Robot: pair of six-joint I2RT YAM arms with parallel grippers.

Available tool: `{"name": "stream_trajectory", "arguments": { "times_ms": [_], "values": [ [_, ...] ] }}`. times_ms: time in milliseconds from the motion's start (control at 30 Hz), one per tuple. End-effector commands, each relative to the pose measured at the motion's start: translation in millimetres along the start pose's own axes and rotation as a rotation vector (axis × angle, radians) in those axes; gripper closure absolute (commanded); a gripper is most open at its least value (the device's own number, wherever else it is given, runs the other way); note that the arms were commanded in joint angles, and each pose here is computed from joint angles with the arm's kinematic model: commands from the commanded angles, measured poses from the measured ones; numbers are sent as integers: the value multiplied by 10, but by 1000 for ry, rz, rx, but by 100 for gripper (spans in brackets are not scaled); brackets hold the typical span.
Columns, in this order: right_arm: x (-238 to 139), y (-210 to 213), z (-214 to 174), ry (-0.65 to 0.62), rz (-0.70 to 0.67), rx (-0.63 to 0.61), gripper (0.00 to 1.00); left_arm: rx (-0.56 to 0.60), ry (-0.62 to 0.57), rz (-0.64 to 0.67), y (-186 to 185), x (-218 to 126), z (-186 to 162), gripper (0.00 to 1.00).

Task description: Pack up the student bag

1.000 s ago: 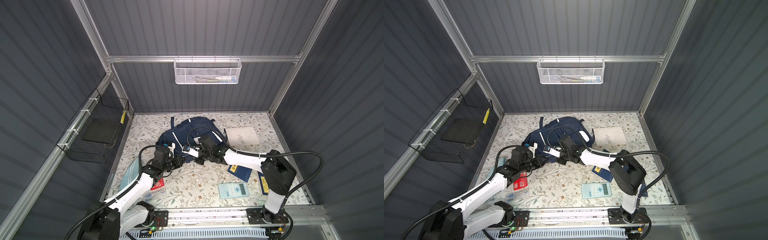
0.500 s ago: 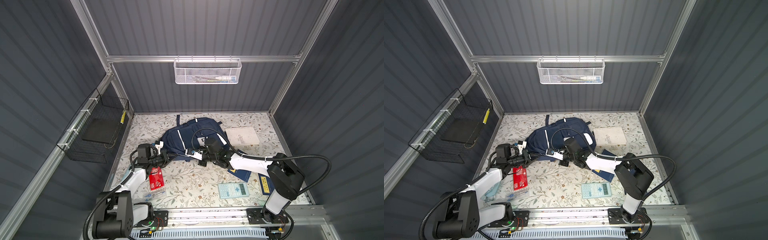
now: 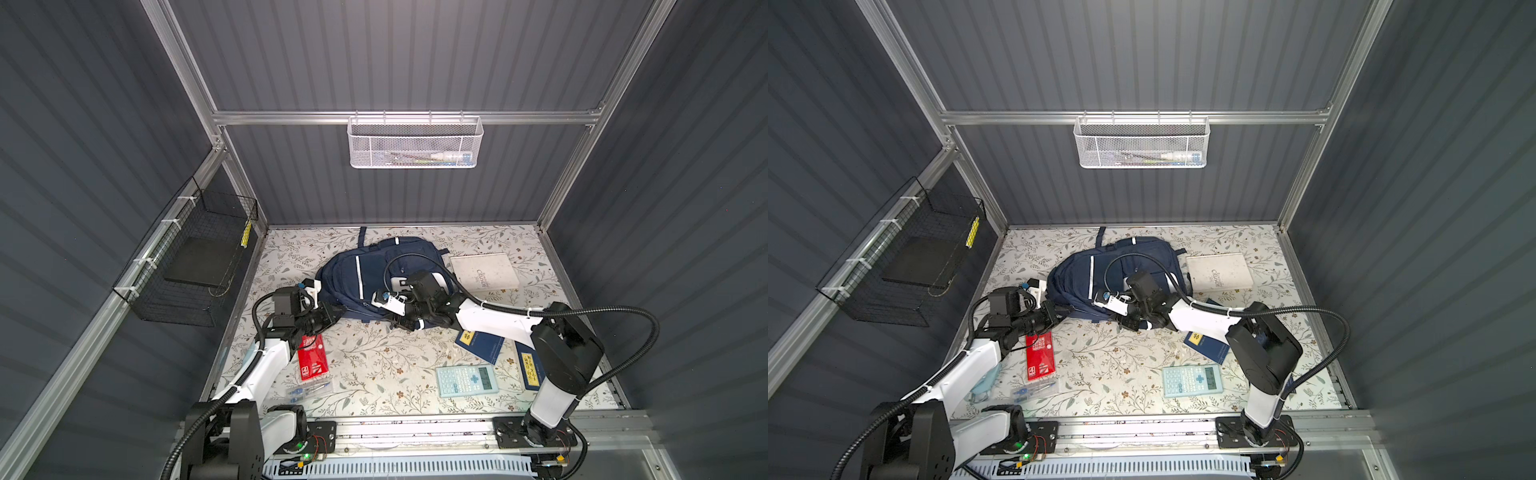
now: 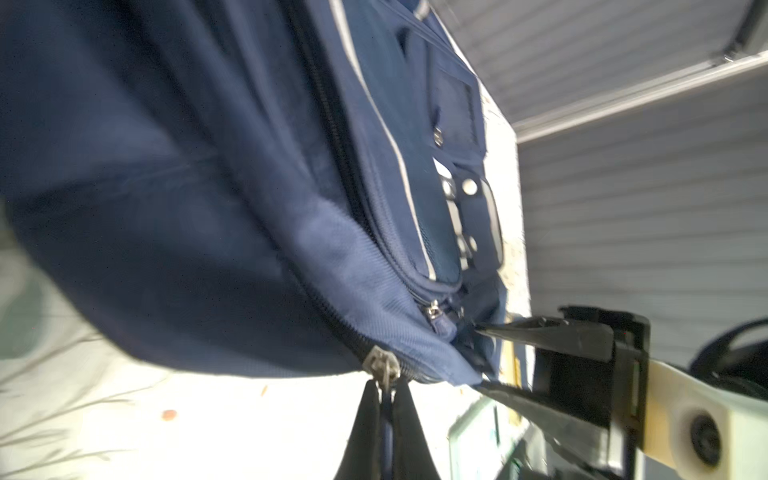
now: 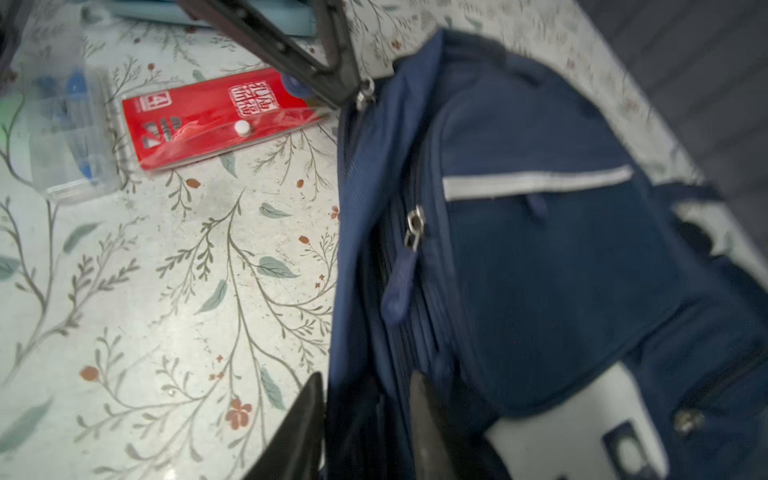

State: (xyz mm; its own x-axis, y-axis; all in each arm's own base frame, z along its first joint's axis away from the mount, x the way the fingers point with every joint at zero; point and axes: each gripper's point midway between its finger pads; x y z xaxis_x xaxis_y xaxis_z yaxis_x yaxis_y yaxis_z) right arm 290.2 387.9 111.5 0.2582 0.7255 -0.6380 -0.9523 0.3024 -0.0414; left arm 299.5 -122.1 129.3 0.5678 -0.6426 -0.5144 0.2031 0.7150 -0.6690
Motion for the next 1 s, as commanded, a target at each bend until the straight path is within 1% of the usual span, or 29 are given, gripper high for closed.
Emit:
{"name": "stream_trajectory", "arguments": {
  "times_ms": [0,100,167,200,233,267,333,367,400,500,567,600,633,667,700,733,767,800,833,867,933,967],
  "values": [
    [170,-15,63,55,-35,59,46,67,-60,-6,-178,-43,160,100],
    [315,42,233,38,-13,100,44,64,-68,-3,-225,-111,164,100],
    [383,130,318,16,-7,89,39,51,-58,-13,-246,-111,144,100],
    [420,126,354,0,-28,85,35,38,-48,-29,-263,-96,122,100],
    [456,118,385,-6,-48,79,37,31,-45,-41,-276,-85,109,100],
    [489,99,419,-8,-63,80,47,22,-46,-49,-278,-81,101,100],
    [528,84,415,3,-66,92,80,9,-55,-17,-207,-74,113,100],
    [521,82,380,1,-74,90,92,4,-57,3,-150,-74,149,100],
    [497,95,341,-9,-73,77,99,-4,-64,15,-95,-74,204,100],
    [406,217,245,-14,-25,-1,100,-48,-101,81,227,-131,388,100],
    [321,310,193,-17,42,-21,100,-70,-130,153,484,-191,517,100],
    [280,345,186,-21,73,-23,100,-72,-140,173,552,-208,567,100],
    [239,392,175,-25,119,-20,100,-70,-155,178,581,-219,639,100],
    [213,399,151,-20,135,-19,100,-63,-167,183,586,-221,701,100],
    [195,409,124,-13,151,-17,100,-53,-174,189,588,-223,754,96],
    [174,411,89,-5,169,-11,100,-35,-177,193,575,-230,810,96],
    [154,403,64,2,181,-5,100,-18,-172,214,587,-246,840,100],
    [132,402,51,4,192,5,100,-5,-168,224,589,-257,856,100],
    [107,391,48,2,205,15,100,2,-168,232,588,-270,867,94],
    [87,374,57,1,209,21,100,16,-171,232,576,-279,867,85],
    [75,348,78,-1,212,27,100,26,-173,154,443,-228,805,76],
    [82,348,94,-4,214,26,100,59,-164,114,311,-170,734,75]
  ]
}}
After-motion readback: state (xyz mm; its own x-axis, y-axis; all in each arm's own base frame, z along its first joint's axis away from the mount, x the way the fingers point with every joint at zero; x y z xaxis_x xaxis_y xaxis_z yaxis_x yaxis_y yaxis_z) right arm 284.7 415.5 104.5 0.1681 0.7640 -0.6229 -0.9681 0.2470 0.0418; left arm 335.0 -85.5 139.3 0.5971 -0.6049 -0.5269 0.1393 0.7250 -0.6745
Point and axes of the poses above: each gripper's point midway between its finger pads, its own x axis out along the fingers, its own y axis along the line the jaws close on, z = x × y, and after that the axes turned 10 degrees about x, right-handed
